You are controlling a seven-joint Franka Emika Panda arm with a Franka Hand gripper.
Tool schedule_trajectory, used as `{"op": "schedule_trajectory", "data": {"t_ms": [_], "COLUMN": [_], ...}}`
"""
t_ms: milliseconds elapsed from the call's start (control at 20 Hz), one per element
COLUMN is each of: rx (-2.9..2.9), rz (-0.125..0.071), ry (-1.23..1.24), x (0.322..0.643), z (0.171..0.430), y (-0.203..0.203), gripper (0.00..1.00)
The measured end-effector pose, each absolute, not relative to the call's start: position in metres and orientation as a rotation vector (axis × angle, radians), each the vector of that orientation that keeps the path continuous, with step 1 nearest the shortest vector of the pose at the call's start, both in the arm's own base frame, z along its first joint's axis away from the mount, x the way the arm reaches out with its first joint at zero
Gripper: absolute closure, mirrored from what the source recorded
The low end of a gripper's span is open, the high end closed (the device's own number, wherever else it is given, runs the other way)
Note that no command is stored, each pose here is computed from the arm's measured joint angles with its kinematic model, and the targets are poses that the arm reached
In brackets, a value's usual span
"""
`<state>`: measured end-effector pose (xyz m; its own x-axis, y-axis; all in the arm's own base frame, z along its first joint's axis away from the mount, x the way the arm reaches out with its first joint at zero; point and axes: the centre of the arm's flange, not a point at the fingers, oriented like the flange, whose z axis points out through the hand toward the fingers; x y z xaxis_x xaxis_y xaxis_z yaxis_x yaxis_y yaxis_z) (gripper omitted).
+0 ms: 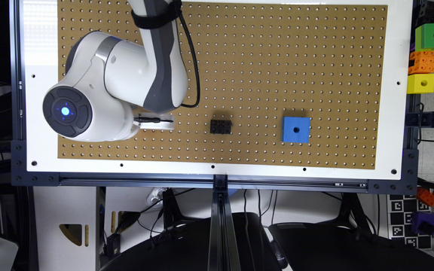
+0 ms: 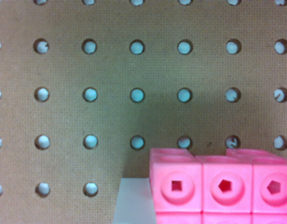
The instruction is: Pick up pink block.
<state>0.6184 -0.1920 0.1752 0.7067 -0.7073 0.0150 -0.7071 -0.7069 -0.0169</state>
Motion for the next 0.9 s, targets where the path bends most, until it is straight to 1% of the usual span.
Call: {"op": "schedule_trajectory", "data": {"t_ms": [350, 400, 600, 800, 900], "rx": [-2.893, -2.893, -2.893, -2.895, -2.895], "rz": [-0.032, -0.036, -0.047, -0.047, -0.044], "ry": [1.199, 1.199, 1.198, 1.198, 1.198], "x": [0.618, 0.619, 0.621, 0.622, 0.621], "z": [0.175, 0.177, 0.195, 0.224, 0.235], "y": [-0.192, -0.192, -0.193, -0.193, -0.193], "gripper": [1.00, 1.00, 1.00, 1.00, 1.00]}}
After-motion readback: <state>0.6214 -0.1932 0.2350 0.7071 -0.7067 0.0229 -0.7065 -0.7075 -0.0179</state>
